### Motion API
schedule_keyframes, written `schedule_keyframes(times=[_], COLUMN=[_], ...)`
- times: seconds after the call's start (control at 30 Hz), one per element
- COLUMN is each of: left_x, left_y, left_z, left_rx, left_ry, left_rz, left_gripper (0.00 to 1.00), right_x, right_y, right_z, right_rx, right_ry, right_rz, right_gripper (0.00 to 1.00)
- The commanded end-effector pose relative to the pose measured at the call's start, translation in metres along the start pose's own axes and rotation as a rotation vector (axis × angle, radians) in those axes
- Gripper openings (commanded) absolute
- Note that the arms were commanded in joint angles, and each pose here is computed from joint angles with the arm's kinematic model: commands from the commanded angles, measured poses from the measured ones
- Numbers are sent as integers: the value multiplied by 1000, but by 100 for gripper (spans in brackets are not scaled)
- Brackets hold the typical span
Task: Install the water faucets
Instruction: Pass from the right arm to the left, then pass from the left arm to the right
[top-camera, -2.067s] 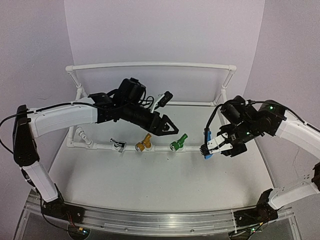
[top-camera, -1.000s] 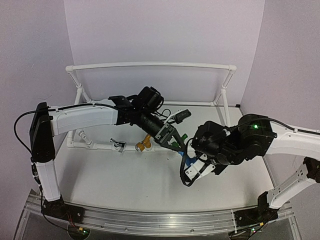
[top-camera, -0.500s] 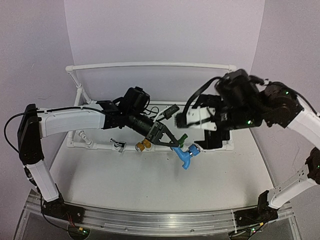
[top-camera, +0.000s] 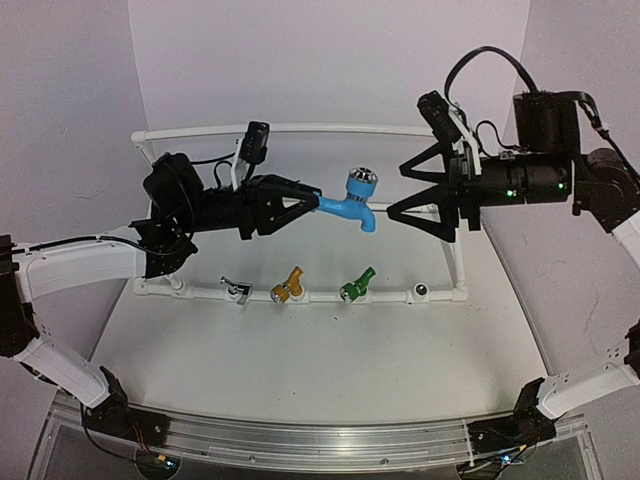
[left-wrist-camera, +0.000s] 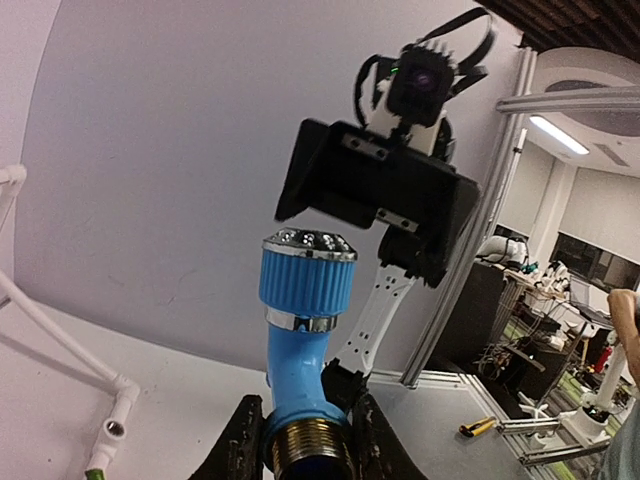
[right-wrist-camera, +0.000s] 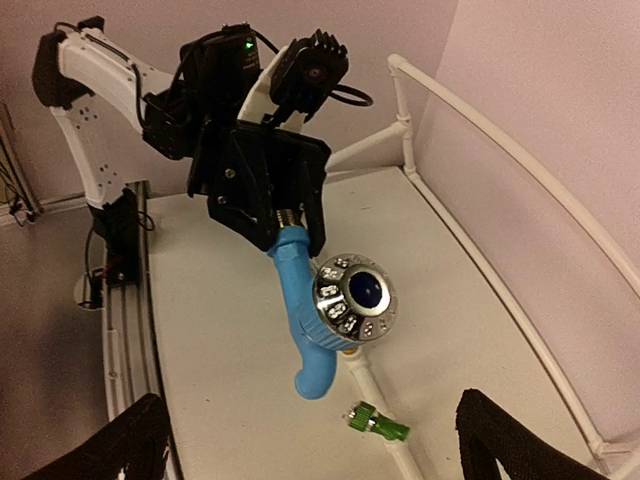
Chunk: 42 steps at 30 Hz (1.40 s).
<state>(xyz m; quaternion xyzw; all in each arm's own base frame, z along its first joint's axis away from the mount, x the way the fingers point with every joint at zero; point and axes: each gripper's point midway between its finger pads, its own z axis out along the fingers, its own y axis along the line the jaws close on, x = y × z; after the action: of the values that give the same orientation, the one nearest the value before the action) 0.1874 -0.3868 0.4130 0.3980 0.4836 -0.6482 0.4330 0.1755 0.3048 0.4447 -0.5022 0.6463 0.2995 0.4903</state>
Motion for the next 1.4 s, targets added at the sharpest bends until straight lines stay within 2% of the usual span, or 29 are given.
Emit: schedule_keyframes(times=[0.0,0.13,0.23,0.73,1.1,1.2,1.27,1.3,1.33,1.37], left_x=[-46,-52,-54,-58,-54,-52,-50,-48,-46,-44], left_y=[-56,-71,-77,-81,-74,-71,-66,-63,-59,-54], left_z=[-14,-17,-14,-4,-1,1,2,2,2,2], left_rx=[173,197,204,207,188,180,156,137,111,76], left_ry=[-167,-199,-216,-309,-303,-293,-280,-271,-257,-243], left_rz=[124,148,152,168,163,160,150,142,133,124], left_gripper=[0,0,0,0,0,0,0,2,10,23], right_x=[-29,-40,-47,-57,-62,-64,-68,-69,-69,-67], right_y=[22,27,28,44,47,47,45,43,41,38], right_z=[11,14,20,49,54,53,48,45,41,37], right_rx=[-175,-217,-246,-334,-338,-342,-323,-305,-280,-251], right_ry=[-124,-196,-229,-278,-285,-288,-299,-301,-299,-294], right_rz=[106,98,95,101,95,96,88,80,66,46], right_gripper=[87,83,74,46,17,2,0,0,0,0])
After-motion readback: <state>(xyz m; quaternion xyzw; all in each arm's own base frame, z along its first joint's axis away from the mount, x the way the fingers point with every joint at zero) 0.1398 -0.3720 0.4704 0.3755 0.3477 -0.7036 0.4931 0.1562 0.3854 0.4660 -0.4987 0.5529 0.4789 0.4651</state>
